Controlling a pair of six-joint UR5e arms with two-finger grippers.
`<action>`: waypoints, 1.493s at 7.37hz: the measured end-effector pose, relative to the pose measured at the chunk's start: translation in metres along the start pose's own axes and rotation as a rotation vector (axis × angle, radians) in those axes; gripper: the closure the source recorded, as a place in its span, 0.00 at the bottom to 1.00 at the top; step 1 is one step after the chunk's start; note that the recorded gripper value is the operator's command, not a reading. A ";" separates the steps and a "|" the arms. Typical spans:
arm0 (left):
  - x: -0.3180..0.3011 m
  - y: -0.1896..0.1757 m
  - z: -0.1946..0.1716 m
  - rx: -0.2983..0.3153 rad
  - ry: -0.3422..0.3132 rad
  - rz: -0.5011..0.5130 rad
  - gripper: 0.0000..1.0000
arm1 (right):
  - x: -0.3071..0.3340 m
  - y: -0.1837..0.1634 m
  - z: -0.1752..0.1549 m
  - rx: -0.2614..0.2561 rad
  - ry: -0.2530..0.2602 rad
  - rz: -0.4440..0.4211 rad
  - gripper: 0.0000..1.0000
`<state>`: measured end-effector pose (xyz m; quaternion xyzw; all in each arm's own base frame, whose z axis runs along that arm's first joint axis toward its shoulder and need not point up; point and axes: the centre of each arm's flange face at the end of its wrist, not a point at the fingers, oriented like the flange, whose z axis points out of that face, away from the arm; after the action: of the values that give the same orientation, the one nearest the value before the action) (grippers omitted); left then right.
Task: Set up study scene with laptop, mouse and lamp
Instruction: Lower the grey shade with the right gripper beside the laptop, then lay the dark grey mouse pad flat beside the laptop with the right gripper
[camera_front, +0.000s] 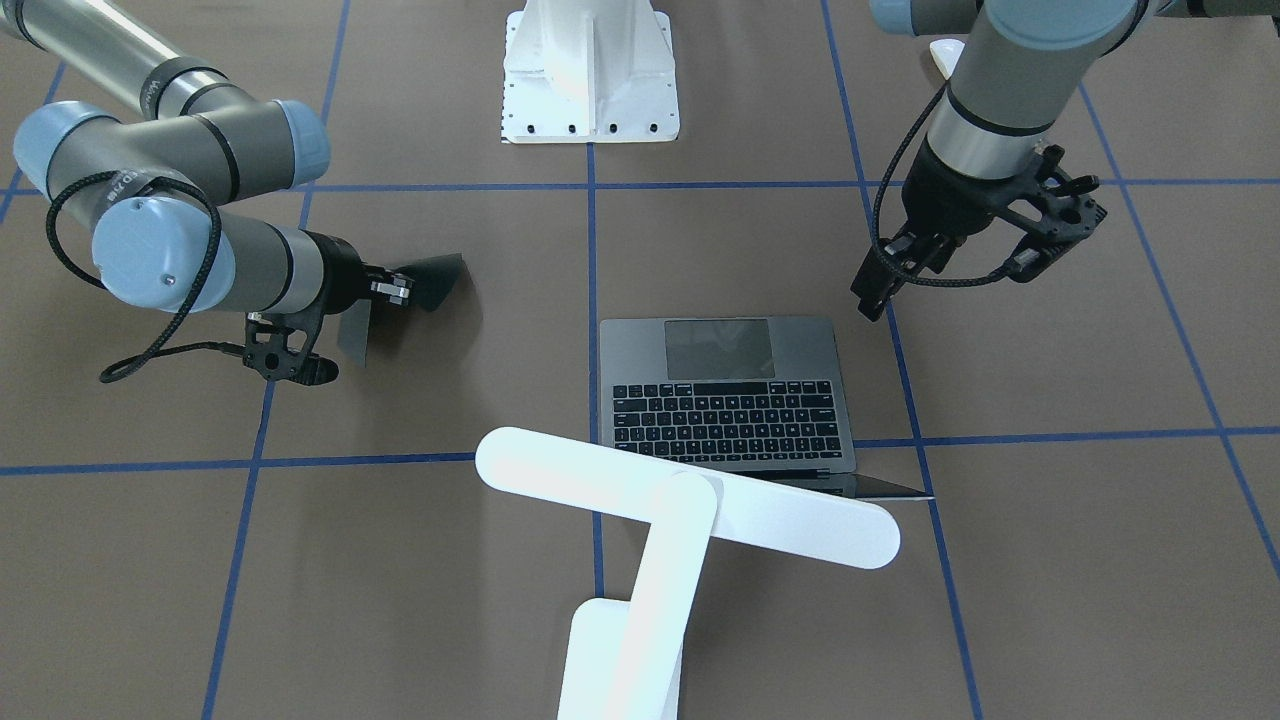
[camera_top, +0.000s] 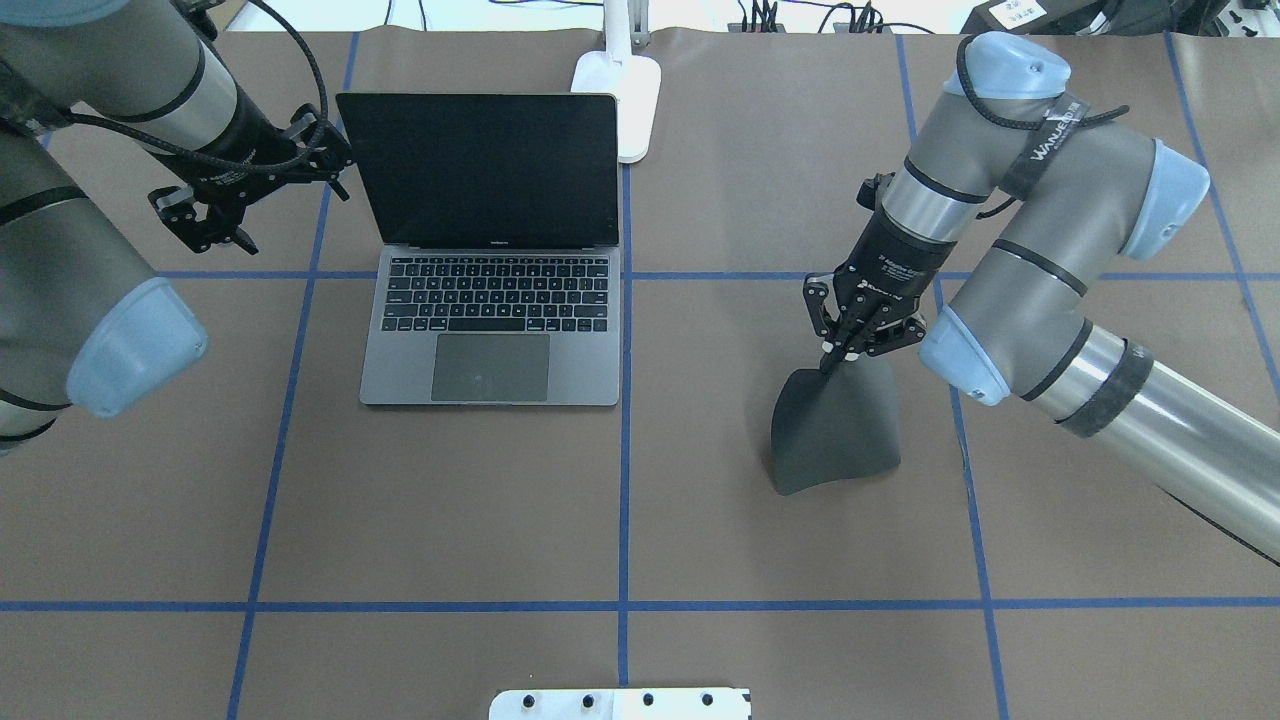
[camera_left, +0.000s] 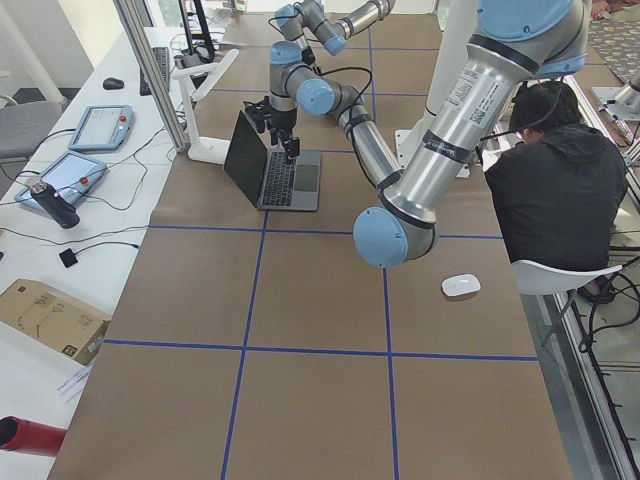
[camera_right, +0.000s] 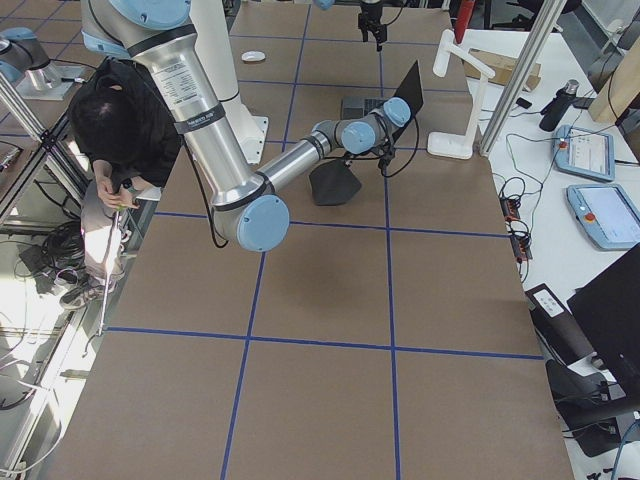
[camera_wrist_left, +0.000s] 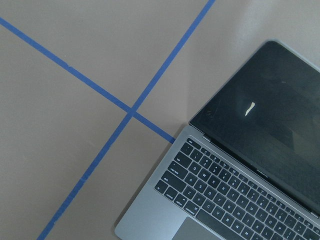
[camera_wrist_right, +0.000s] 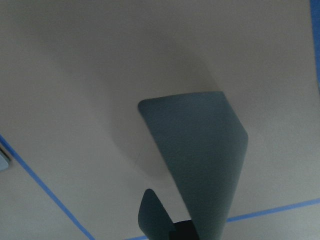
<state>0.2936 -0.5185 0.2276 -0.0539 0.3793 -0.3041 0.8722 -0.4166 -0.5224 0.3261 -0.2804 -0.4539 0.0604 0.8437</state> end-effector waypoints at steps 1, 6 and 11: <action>0.000 -0.001 0.002 0.000 -0.004 -0.002 0.00 | -0.016 -0.008 0.009 0.003 -0.013 -0.021 1.00; 0.004 -0.008 0.015 0.002 -0.003 0.000 0.00 | -0.079 -0.013 0.028 0.016 -0.022 -0.072 1.00; 0.005 -0.009 0.016 0.002 -0.003 0.000 0.00 | -0.101 -0.030 0.036 0.052 0.008 -0.052 1.00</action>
<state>0.3028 -0.5307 0.2391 -0.0537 0.3776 -0.3045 0.8729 -0.5089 -0.5680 0.2837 -0.2468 -0.4561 0.0490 0.8536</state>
